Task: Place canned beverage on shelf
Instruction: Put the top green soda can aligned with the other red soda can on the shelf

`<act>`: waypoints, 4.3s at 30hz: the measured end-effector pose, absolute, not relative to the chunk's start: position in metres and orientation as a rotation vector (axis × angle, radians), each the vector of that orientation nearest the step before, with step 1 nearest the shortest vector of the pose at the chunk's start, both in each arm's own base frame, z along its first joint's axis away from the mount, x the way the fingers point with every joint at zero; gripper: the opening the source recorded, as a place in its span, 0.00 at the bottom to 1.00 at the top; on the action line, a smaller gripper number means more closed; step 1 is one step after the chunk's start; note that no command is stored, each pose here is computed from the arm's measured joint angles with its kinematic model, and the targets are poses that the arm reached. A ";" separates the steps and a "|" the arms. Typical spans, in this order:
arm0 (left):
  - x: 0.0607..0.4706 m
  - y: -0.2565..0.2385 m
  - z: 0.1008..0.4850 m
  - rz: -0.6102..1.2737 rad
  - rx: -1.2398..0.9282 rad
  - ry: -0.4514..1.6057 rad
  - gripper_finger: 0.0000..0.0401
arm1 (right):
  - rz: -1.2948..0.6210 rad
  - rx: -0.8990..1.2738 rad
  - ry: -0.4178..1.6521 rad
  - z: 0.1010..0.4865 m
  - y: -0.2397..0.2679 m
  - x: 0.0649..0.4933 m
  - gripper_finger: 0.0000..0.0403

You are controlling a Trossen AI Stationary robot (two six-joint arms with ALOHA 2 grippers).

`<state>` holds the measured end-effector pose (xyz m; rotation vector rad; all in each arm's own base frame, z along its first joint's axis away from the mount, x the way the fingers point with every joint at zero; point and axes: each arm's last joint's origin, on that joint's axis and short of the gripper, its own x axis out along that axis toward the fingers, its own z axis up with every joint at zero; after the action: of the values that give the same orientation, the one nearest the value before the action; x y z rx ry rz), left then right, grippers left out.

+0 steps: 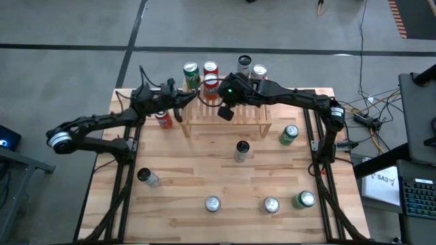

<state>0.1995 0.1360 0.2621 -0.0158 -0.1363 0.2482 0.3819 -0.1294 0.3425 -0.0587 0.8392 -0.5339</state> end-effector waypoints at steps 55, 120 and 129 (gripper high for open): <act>0.209 0.009 0.289 -0.533 0.029 -0.243 0.00 | -0.424 0.513 1.240 0.358 0.048 0.316 0.02; 0.212 0.005 0.286 -0.353 0.162 -0.257 0.00 | -0.961 0.844 1.319 0.296 -0.090 0.174 0.59; 0.213 0.008 0.286 -0.302 0.160 -0.255 0.00 | -0.978 0.850 1.364 0.282 -0.088 0.172 0.80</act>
<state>0.2125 0.0077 0.2862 0.1604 -0.2549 -0.3019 0.1717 -0.0884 0.2820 0.8499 1.3639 -0.9778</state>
